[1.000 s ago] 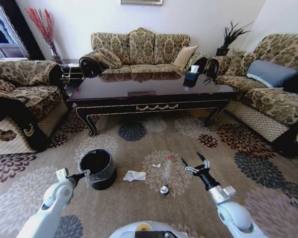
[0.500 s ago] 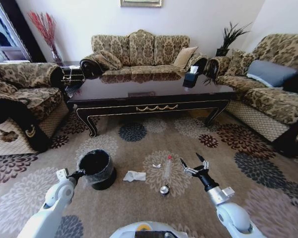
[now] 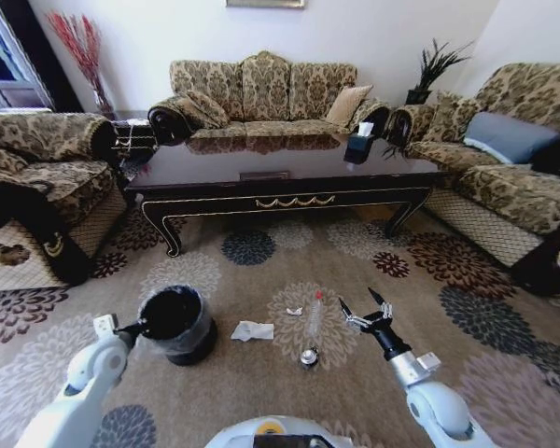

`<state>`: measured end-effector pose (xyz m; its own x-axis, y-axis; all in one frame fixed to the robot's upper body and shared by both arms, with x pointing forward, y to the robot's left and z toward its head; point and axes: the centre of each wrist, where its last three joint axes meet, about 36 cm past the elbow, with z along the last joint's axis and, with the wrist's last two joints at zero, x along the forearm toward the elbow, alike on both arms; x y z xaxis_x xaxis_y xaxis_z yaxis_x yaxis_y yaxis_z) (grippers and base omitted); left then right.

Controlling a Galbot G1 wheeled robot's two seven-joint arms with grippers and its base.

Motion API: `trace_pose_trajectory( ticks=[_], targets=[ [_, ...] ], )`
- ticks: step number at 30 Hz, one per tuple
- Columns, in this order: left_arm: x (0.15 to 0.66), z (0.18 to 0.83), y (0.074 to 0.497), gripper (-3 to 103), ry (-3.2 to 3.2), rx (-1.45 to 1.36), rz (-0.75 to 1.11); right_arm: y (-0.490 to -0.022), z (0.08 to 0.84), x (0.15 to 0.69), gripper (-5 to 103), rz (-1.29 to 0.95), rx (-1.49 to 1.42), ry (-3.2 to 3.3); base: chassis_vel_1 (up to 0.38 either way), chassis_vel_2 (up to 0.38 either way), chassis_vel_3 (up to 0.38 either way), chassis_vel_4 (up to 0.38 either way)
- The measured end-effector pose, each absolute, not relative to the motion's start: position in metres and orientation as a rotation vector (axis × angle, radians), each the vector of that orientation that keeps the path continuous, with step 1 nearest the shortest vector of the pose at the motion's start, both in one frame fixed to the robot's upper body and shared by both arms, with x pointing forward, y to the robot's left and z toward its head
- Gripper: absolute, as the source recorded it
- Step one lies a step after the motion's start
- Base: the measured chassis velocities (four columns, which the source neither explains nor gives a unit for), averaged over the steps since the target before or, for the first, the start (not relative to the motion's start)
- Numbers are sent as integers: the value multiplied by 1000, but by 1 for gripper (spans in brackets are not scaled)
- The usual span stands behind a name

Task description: Move to the front of the table and pick up the trash from the floor, then place it into the trash bin.

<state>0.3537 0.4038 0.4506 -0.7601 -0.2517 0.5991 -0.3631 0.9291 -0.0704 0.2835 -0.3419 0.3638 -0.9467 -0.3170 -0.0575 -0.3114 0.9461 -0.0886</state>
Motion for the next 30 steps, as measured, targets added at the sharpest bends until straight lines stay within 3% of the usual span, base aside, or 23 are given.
trace_pose_trajectory(
  ticks=[11, 18, 24, 30],
  targets=[
    [328, 477, 421, 3, -2506, 489, 299, -289, 341, 282, 100, 192, -584, 3303, 0, 0, 0, 0],
    [311, 492, 419, 3, -2538, 484, 326, -266, 305, 292, 100, 261, -643, 3433, 0, 0, 0, 0],
    [291, 513, 412, 3, -2577, 477, 341, -260, 251, 321, 100, 342, -520, 3545, 0, 0, 0, 0],
    [269, 526, 399, 3, -2598, 469, 344, -248, 237, 371, 100, 261, -399, 3583, 0, 0, 0, 0]
  ],
)
